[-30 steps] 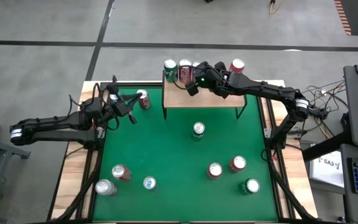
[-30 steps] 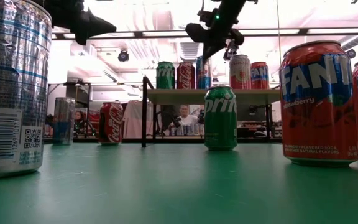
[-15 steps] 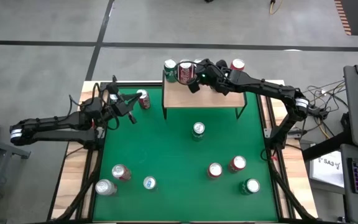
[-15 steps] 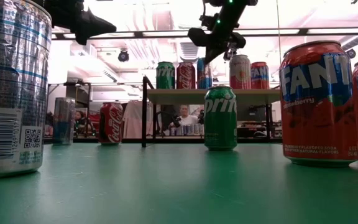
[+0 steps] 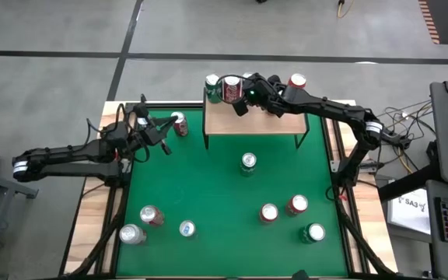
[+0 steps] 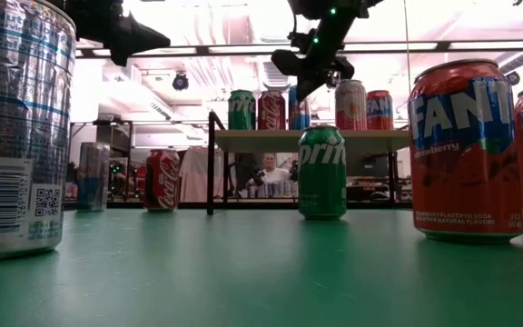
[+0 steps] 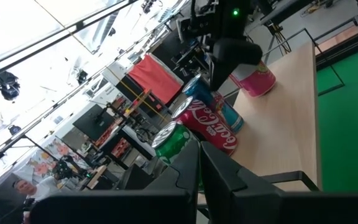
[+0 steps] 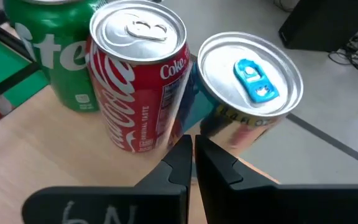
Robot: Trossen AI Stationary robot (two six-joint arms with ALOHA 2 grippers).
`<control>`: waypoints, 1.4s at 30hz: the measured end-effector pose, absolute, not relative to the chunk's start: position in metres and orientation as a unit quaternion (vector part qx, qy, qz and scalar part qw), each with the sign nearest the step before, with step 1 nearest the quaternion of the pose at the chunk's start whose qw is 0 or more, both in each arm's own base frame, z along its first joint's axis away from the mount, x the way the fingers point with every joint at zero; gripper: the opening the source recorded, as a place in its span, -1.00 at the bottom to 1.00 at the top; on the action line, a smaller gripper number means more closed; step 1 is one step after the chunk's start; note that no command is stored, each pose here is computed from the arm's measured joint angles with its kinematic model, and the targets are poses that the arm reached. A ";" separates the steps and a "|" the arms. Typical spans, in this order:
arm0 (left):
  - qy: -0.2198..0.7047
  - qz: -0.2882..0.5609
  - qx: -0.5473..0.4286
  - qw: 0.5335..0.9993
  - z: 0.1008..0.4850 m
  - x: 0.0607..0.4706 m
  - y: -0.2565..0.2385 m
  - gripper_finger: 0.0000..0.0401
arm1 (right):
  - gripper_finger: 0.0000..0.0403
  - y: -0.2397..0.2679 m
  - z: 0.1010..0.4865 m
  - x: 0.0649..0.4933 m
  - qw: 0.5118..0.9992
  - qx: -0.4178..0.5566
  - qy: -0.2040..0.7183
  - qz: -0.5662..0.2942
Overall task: Place canned beverage on shelf
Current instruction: Adjust the soda cans on the shelf, then put the bottom red soda can aligned with the red soda can on the shelf
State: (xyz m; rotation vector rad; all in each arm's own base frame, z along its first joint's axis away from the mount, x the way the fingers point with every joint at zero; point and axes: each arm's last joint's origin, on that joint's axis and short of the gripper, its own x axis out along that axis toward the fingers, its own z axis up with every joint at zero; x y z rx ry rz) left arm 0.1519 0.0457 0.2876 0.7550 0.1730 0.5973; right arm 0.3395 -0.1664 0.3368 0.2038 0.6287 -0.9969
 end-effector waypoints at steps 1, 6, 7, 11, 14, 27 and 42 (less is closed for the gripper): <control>0.084 0.287 0.363 0.883 0.287 0.152 0.046 -1.00 | -0.94 -0.167 0.336 0.339 0.826 0.096 0.297 -0.470; 0.085 0.286 0.364 0.882 0.287 0.152 0.046 -1.00 | -0.94 -0.166 0.338 0.339 0.827 0.097 0.295 -0.468; 0.085 0.286 0.364 0.882 0.287 0.152 0.046 -1.00 | -0.94 -0.164 0.339 0.339 0.829 0.097 0.293 -0.467; 0.085 0.286 0.364 0.882 0.287 0.152 0.046 -1.00 | -0.94 -0.154 0.343 0.341 0.837 0.099 0.288 -0.454; 0.083 0.286 0.364 0.882 0.288 0.152 0.046 -1.00 | -0.94 -0.143 0.347 0.342 0.855 0.107 0.287 -0.419; 0.044 0.274 0.189 0.942 0.281 0.160 0.046 -1.00 | -0.94 -0.078 0.372 0.341 0.926 0.085 0.304 -0.209; 0.041 0.089 -0.032 0.995 0.265 0.189 0.028 -1.00 | -0.94 -0.048 0.362 0.317 0.883 0.142 0.428 -0.128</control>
